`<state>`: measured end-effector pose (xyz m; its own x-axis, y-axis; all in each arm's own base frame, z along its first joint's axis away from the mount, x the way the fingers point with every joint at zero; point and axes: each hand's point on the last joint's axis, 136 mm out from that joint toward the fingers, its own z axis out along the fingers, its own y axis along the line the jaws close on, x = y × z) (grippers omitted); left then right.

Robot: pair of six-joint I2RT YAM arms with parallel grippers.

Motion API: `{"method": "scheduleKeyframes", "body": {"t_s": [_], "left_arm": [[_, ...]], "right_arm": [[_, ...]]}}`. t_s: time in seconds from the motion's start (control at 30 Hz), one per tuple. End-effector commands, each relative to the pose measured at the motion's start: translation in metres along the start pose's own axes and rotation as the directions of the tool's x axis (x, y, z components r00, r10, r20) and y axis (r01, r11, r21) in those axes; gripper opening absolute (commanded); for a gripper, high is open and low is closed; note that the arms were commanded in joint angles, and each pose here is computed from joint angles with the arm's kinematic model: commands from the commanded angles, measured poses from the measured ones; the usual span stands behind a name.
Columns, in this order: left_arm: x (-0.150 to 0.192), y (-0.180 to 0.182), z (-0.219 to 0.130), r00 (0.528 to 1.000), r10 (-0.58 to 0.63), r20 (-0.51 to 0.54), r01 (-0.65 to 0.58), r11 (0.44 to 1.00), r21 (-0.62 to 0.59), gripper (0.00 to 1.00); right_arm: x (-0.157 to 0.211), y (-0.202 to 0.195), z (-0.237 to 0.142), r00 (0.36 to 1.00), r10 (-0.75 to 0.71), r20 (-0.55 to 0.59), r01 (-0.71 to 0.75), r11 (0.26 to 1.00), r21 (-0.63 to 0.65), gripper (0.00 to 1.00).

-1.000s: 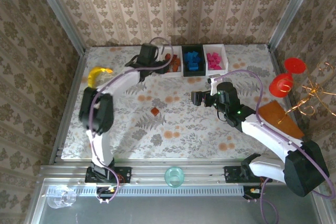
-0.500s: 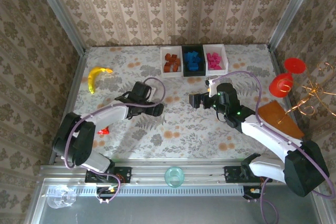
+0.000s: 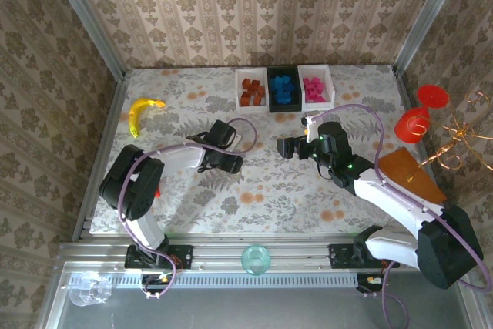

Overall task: Sort the legos into containers by color
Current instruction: Pick up the lego from the center of the table, then place the lego in the container.

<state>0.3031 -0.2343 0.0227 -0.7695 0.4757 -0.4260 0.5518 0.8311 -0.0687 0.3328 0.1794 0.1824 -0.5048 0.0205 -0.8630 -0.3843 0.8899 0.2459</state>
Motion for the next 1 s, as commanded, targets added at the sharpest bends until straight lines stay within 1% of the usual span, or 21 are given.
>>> {"method": "scheduleKeyframes", "body": {"t_s": [0.0, 0.1, 0.2, 0.27, 0.37, 0.5, 0.63, 0.77, 0.83, 0.97], "left_arm": [[0.005, -0.001, 0.002, 0.999, 0.027, -0.043, -0.028, 0.999, -0.027, 0.52], [0.010, 0.001, 0.002, 0.998, 0.026, -0.057, -0.029, 0.998, -0.052, 0.46], [0.011, 0.006, -0.003, 0.999, 0.011, -0.044, -0.015, 0.996, -0.083, 0.40], [0.007, 0.009, -0.008, 1.000, -0.001, -0.015, -0.001, 0.995, -0.100, 0.38], [-0.010, 0.011, -0.021, 0.997, -0.030, 0.074, 0.038, 0.994, -0.105, 0.34], [-0.053, 0.009, -0.043, 0.968, -0.071, 0.239, 0.089, 0.994, -0.063, 0.32], [-0.100, 0.012, -0.062, 0.927, -0.074, 0.369, 0.104, 0.993, -0.063, 0.32], [-0.147, 0.018, -0.069, 0.891, -0.080, 0.447, 0.115, 0.992, -0.052, 0.32], [-0.170, 0.020, -0.066, 0.878, -0.080, 0.471, 0.112, 0.993, -0.040, 0.33], [-0.208, 0.029, -0.054, 0.872, -0.071, 0.484, 0.106, 0.993, -0.046, 0.33]], "right_arm": [[-0.003, -0.001, -0.005, 1.000, -0.024, 0.014, 0.023, 1.000, 0.018, 1.00], [-0.003, -0.003, -0.005, 1.000, -0.025, 0.014, 0.025, 0.999, 0.025, 1.00], [-0.002, -0.003, -0.004, 1.000, -0.023, 0.009, 0.023, 0.999, 0.030, 1.00], [-0.001, -0.004, -0.003, 1.000, -0.023, 0.006, 0.023, 0.999, 0.031, 1.00], [0.000, -0.003, -0.001, 1.000, -0.022, 0.005, 0.022, 0.999, 0.025, 1.00], [0.001, 0.000, 0.000, 1.000, -0.021, 0.004, 0.021, 1.000, 0.005, 1.00], [0.001, 0.010, 0.000, 0.999, -0.031, 0.007, 0.032, 0.999, -0.043, 1.00], [0.000, 0.017, 0.000, 0.999, -0.049, 0.013, 0.050, 0.996, -0.070, 1.00], [-0.002, 0.012, 0.000, 0.998, -0.056, 0.027, 0.057, 0.998, -0.025, 1.00], [-0.010, 0.002, 0.002, 0.992, -0.098, 0.084, 0.092, 0.993, 0.073, 1.00]]}}
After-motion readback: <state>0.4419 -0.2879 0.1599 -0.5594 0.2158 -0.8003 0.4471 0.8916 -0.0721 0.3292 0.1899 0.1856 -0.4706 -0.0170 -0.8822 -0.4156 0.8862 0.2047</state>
